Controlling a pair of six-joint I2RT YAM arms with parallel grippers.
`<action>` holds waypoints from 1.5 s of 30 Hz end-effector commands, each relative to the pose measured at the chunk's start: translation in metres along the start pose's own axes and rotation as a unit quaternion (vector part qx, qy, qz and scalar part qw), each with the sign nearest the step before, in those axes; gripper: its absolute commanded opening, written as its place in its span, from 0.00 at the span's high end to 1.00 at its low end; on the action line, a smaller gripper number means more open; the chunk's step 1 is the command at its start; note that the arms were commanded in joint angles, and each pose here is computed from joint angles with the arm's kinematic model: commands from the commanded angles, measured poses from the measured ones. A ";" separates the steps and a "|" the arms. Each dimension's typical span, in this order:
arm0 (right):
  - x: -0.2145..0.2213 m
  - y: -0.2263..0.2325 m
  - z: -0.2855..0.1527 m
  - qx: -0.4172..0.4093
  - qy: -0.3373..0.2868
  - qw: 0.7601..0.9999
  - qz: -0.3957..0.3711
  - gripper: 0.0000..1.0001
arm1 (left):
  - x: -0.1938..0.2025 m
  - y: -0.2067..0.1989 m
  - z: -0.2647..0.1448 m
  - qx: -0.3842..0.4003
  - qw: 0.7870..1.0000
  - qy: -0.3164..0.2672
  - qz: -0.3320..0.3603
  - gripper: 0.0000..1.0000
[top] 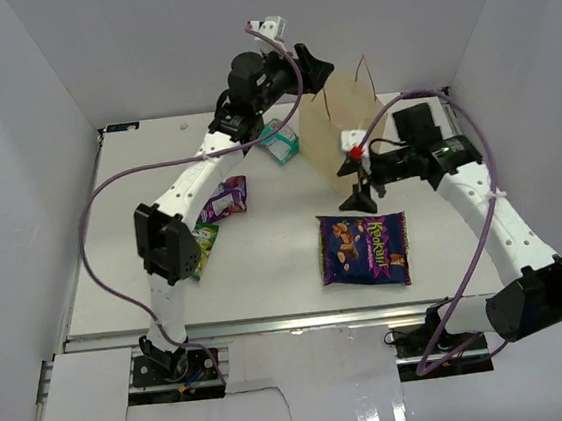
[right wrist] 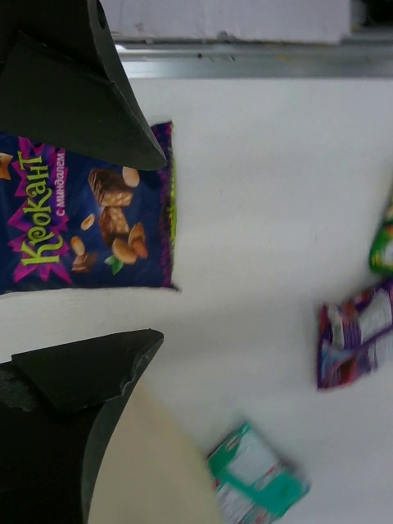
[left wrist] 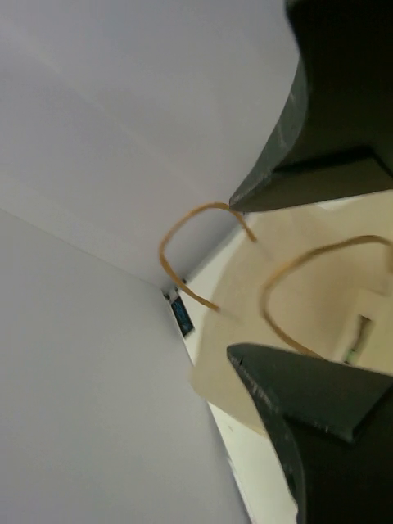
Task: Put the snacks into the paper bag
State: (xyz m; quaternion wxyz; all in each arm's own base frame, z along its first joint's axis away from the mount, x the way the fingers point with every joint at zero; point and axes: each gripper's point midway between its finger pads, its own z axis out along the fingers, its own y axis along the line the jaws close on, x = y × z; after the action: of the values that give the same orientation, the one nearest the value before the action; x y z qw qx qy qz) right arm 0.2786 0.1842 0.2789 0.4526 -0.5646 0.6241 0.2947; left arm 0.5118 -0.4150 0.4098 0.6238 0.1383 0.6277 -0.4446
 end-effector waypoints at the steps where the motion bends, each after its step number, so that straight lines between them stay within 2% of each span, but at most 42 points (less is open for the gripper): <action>1: 0.031 0.060 0.035 -0.113 0.074 0.987 -0.087 0.16 | -0.090 -0.015 -0.077 -0.068 0.992 -0.032 0.098 0.22; 2: 0.051 0.057 0.040 -0.104 0.124 0.982 -0.097 0.16 | -0.083 -0.006 -0.093 -0.094 0.990 -0.013 0.103 0.18; 3: 0.059 0.067 0.051 -0.118 0.142 0.976 -0.113 0.16 | -0.069 0.003 -0.124 -0.121 0.987 0.011 0.107 0.14; 4: 0.087 0.070 0.054 -0.118 0.192 0.968 -0.109 0.15 | -0.062 0.014 -0.143 -0.151 0.983 0.022 0.104 0.09; 5: 0.097 0.069 0.058 -0.113 0.208 0.965 -0.115 0.15 | -0.077 0.004 -0.177 -0.157 0.982 0.013 0.104 0.08; 6: 0.107 0.070 0.063 -0.114 0.224 0.961 -0.116 0.13 | -0.029 0.031 -0.201 -0.199 0.974 0.062 0.086 0.08; 7: 0.126 0.066 0.062 -0.099 0.255 0.955 -0.114 0.11 | -0.017 0.036 -0.220 -0.218 0.970 0.073 0.074 0.07; 9: 0.129 0.048 0.073 -0.048 0.256 0.959 -0.111 0.06 | 0.017 0.050 -0.276 -0.270 0.956 0.103 0.049 0.07; 10: 0.140 0.034 0.073 -0.005 0.278 0.955 -0.103 0.07 | 0.028 0.050 -0.292 -0.285 0.953 0.106 0.021 0.07; 11: 0.137 0.018 0.082 0.045 0.266 0.960 -0.076 0.10 | 0.049 0.054 -0.322 -0.307 0.944 0.119 0.006 0.06; 12: 0.142 0.016 0.081 0.052 0.277 0.957 -0.065 0.10 | 0.038 0.047 -0.330 -0.310 0.945 0.101 -0.007 0.06; 13: 0.140 0.011 0.084 0.063 0.273 0.958 -0.057 0.10 | 0.068 0.055 -0.349 -0.333 0.934 0.120 -0.042 0.06; 16: 0.132 0.009 0.097 0.084 0.248 0.965 0.017 0.10 | 0.094 0.055 -0.383 -0.353 0.925 0.113 -0.082 0.06; 21: 0.164 0.008 0.109 0.145 0.285 0.938 0.132 0.10 | 0.126 0.055 -0.404 -0.368 0.911 0.103 -0.156 0.06; 24: 0.185 0.016 0.117 0.129 0.318 0.924 0.169 0.10 | 0.138 0.057 -0.406 -0.369 0.906 0.111 -0.173 0.06; 28: 0.199 0.034 0.125 0.094 0.334 0.914 0.212 0.09 | 0.146 0.056 -0.402 -0.365 0.905 0.129 -0.177 0.06; 31: 0.212 0.051 0.126 0.068 0.346 0.906 0.234 0.02 | 0.149 0.055 -0.400 -0.361 0.905 0.133 -0.181 0.06; 33: 0.217 0.066 0.127 0.037 0.349 0.903 0.246 0.13 | 0.152 0.056 -0.402 -0.362 0.904 0.135 -0.184 0.06; 34: 0.221 0.073 0.127 0.024 0.352 0.901 0.251 0.24 | 0.152 0.056 -0.402 -0.362 0.904 0.134 -0.185 0.06; 36: 0.225 0.085 0.127 -0.003 0.356 0.897 0.261 0.37 | 0.154 0.055 -0.403 -0.361 0.904 0.133 -0.188 0.06; 37: 0.227 0.088 0.126 -0.010 0.359 0.896 0.263 0.50 | 0.154 0.055 -0.403 -0.360 0.904 0.131 -0.188 0.06; 40: 0.228 0.095 0.126 -0.032 0.359 0.896 0.259 0.70 | 0.156 0.056 -0.403 -0.359 0.904 0.134 -0.189 0.06; 43: 0.216 0.097 0.124 -0.059 0.342 0.909 0.232 0.85 | 0.156 0.055 -0.402 -0.358 0.904 0.137 -0.190 0.06; 45: 0.191 0.098 0.124 -0.096 0.299 0.930 0.191 0.91 | 0.157 0.055 -0.401 -0.356 0.904 0.137 -0.191 0.06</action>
State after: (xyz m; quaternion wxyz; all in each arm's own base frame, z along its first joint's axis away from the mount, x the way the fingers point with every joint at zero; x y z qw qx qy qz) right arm 0.2649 0.2305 0.0460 0.1836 -0.4837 0.8317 0.2014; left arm 0.2573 -0.1477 0.1719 0.4383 -0.1560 0.8446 -0.2650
